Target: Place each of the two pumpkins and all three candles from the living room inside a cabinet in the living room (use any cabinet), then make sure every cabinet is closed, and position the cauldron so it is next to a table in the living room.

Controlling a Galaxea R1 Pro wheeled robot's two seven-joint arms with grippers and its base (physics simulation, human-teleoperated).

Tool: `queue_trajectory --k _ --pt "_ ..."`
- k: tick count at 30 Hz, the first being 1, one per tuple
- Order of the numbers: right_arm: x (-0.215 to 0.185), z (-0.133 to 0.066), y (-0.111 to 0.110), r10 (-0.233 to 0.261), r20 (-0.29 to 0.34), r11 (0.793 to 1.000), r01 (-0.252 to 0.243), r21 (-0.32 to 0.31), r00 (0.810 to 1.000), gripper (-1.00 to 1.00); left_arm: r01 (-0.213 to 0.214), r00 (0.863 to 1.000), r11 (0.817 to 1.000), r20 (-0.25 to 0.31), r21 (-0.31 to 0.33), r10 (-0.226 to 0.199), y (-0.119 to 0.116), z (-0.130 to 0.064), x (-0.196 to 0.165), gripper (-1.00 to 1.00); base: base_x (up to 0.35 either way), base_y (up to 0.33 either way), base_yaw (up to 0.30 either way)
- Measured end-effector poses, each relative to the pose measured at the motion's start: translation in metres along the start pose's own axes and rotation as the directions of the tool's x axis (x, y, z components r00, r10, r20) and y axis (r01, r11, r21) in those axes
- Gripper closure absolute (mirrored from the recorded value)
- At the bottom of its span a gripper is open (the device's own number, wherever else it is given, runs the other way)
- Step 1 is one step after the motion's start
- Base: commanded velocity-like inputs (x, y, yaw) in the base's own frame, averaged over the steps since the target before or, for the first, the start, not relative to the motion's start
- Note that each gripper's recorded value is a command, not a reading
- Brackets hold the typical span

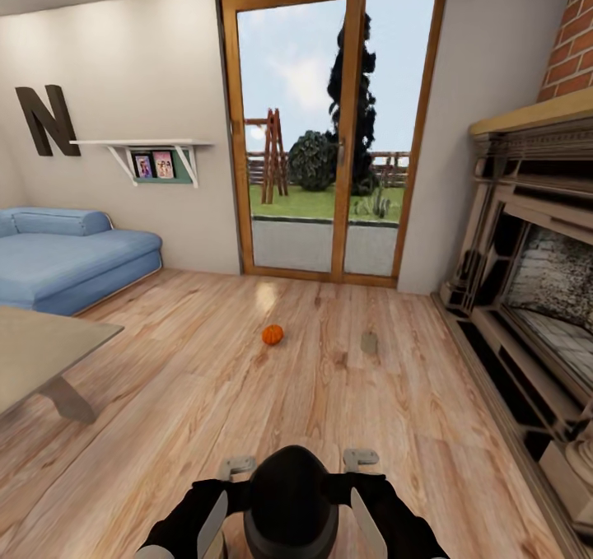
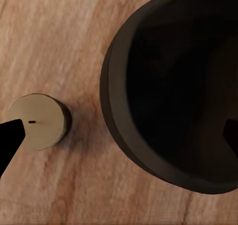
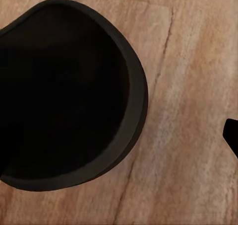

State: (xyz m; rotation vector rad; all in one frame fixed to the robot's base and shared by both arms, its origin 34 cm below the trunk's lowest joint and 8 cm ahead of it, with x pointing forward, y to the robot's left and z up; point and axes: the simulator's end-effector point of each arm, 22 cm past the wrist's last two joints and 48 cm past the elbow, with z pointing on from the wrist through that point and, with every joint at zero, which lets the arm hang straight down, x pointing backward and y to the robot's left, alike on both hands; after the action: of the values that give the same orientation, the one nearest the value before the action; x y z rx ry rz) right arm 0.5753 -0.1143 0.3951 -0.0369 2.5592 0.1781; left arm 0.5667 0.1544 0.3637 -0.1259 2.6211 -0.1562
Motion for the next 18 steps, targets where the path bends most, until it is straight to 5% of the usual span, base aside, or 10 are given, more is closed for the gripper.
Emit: queue_trajectory --k 18 --pt "0.0009 0.0067 -0.0015 0.003 0.032 1.0 -0.003 0.002 0.999 -1.0 0.001 1.0 1.0 0.008 0.001 -0.001 0.0011 0.0064 0.0039 -1.0 0.038 0.0 0.0"
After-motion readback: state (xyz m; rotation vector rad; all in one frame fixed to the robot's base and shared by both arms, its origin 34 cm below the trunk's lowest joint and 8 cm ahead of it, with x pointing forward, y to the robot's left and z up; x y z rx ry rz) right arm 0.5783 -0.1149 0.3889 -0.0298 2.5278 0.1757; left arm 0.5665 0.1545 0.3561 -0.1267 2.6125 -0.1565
